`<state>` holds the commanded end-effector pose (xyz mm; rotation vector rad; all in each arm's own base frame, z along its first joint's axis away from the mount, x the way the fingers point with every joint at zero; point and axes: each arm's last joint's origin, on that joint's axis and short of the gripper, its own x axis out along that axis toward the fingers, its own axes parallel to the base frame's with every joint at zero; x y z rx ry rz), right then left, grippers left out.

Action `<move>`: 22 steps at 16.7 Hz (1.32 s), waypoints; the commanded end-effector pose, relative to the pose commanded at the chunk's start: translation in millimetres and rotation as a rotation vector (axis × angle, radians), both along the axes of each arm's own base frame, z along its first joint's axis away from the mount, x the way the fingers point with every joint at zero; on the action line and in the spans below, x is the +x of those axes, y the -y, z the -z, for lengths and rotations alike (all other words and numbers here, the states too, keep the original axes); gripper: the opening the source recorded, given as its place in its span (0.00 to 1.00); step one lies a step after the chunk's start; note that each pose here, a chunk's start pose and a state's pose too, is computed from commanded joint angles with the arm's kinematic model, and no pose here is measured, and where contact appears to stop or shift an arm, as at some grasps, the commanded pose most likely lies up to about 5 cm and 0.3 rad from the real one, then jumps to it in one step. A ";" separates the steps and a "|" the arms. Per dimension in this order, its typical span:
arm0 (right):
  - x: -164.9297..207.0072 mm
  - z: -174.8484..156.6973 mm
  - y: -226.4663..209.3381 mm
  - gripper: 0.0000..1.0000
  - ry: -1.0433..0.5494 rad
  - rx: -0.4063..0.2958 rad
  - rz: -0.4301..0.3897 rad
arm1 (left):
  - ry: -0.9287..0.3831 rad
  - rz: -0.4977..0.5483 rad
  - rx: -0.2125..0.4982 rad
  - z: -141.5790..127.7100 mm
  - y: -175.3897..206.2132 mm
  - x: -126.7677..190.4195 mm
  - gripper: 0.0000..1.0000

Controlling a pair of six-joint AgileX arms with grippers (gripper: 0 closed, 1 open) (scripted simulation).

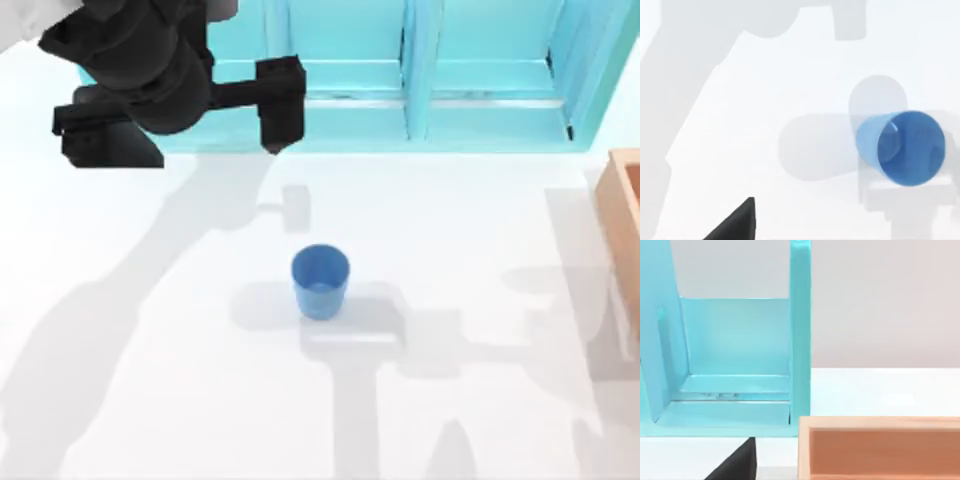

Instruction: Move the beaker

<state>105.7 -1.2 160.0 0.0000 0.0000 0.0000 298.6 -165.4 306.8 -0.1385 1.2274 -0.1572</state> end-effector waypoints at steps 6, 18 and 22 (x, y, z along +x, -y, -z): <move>0.0 0.0 0.0 1.00 0.000 0.000 0.000 | -0.259 0.008 0.133 44.1 94.4 40.1 1.00; 0.0 0.0 0.0 1.00 0.000 0.000 0.000 | -0.336 0.004 0.199 72.7 133.1 46.5 1.00; 0.0 0.0 0.0 1.00 0.000 0.000 0.000 | -0.336 0.007 0.201 101.8 135.8 48.5 1.00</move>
